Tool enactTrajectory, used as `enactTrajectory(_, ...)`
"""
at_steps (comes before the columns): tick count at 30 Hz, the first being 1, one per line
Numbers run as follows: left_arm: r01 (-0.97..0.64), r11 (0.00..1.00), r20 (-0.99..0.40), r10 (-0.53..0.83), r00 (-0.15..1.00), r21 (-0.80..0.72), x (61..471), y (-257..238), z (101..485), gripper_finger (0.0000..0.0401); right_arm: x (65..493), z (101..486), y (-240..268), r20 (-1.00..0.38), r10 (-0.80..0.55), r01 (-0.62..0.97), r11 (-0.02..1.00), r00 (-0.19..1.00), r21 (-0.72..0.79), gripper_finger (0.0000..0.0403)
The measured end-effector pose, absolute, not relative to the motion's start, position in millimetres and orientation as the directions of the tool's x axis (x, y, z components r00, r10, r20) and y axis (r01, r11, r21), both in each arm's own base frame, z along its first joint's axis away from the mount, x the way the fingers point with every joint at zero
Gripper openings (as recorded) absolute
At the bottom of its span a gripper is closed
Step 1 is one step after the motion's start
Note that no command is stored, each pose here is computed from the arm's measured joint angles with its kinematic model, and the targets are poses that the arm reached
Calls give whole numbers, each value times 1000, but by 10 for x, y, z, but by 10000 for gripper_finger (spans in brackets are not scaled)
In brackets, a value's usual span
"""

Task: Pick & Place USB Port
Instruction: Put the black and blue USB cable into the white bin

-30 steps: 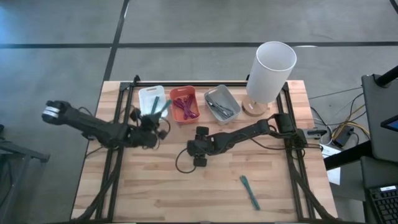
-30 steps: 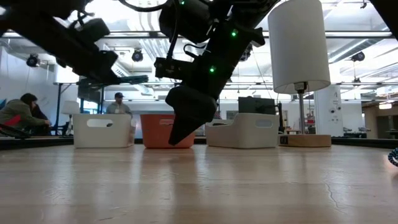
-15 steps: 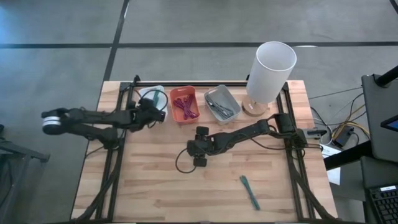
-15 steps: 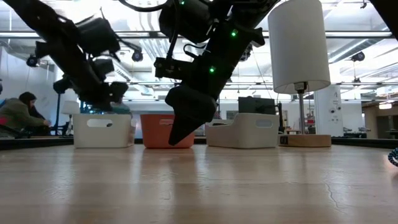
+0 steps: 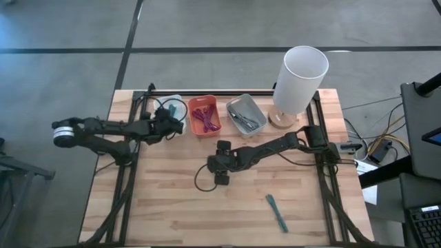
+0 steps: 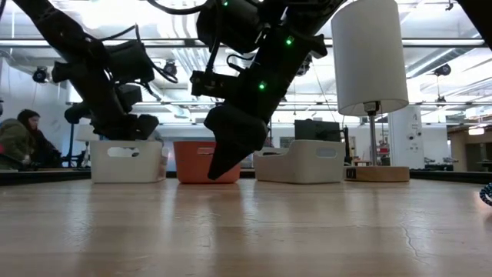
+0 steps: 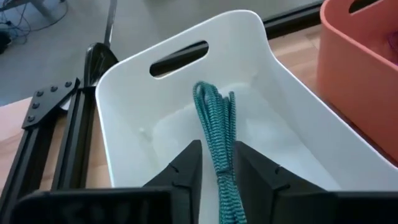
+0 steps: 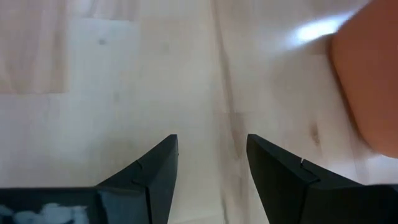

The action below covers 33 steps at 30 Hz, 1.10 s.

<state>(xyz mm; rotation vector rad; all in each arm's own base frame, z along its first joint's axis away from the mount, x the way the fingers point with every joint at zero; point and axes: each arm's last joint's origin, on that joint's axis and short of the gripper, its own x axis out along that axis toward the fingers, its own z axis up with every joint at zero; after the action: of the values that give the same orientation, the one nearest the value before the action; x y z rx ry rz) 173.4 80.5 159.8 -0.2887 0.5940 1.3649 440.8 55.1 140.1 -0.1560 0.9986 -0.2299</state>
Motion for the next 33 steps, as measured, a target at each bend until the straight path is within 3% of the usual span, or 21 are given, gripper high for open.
enactTrajectory(8, -967, 209, -558, 824, 94, 146, 1749, 808, 1585, 117, 4389, 1455, 610, -842, -125, 82, 992, 524, -96, 189)
enactTrajectory(21, -953, 270, -502, 848, 167, 139, 1853, 841, 1854, 120, 4067, 2195, 706, -825, -105, 176, 984, 555, -8, 189)
enactTrajectory(26, -943, 294, -489, 852, 185, 155, 1892, 853, 1947, 120, 3791, 2354, 818, -864, -98, 247, 969, 493, 32, 189)
enactTrajectory(33, -938, 303, -487, 853, 188, 169, 1900, 856, 1965, 119, 3341, 2358, 1052, -949, -92, 407, 913, 303, 42, 189)
